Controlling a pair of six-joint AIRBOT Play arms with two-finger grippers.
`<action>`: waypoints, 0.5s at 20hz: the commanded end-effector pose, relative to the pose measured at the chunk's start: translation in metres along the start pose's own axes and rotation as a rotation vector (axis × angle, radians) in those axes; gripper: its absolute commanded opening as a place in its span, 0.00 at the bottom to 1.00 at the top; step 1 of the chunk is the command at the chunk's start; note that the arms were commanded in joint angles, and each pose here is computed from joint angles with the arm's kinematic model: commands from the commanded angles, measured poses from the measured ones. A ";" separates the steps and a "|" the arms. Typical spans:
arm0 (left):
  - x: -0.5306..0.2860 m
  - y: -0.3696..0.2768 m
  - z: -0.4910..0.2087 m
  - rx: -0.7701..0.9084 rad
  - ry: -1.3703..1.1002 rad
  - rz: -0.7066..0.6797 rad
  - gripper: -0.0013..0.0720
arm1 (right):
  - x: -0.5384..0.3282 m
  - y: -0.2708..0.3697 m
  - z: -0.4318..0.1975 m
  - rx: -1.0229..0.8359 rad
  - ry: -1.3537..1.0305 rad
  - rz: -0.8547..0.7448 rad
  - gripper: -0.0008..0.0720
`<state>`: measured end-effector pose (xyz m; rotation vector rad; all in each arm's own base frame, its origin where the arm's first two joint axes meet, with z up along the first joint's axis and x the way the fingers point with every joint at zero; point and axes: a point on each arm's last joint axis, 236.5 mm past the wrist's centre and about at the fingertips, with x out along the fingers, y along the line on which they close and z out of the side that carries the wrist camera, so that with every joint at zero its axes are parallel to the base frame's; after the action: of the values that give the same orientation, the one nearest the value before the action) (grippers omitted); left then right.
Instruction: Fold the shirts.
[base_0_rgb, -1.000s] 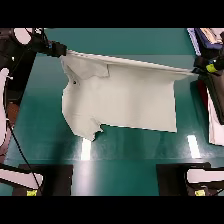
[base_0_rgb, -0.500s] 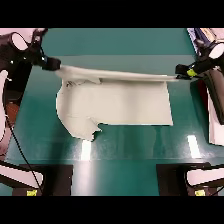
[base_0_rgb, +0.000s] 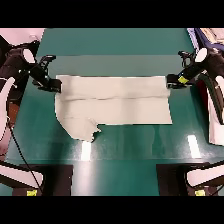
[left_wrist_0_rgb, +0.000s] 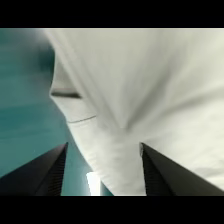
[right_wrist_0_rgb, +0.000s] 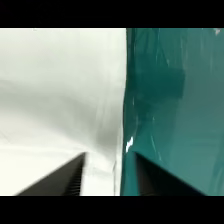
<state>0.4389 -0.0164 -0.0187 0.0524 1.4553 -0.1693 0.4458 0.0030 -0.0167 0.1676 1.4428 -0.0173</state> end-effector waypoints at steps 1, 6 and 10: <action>-0.006 0.011 -0.023 -0.049 0.083 0.054 0.73 | -0.009 -0.002 -0.015 0.003 0.050 0.003 0.59; -0.026 -0.012 -0.058 -0.143 0.031 -0.005 0.73 | -0.055 -0.002 -0.011 -0.025 -0.054 0.007 0.59; -0.009 -0.049 -0.133 -0.256 0.025 -0.122 0.73 | -0.074 0.001 -0.004 -0.036 -0.126 0.013 0.59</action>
<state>0.3428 -0.0282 -0.0087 -0.1120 1.5132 -0.0900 0.4304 -0.0021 0.0418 0.1509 1.3618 0.0023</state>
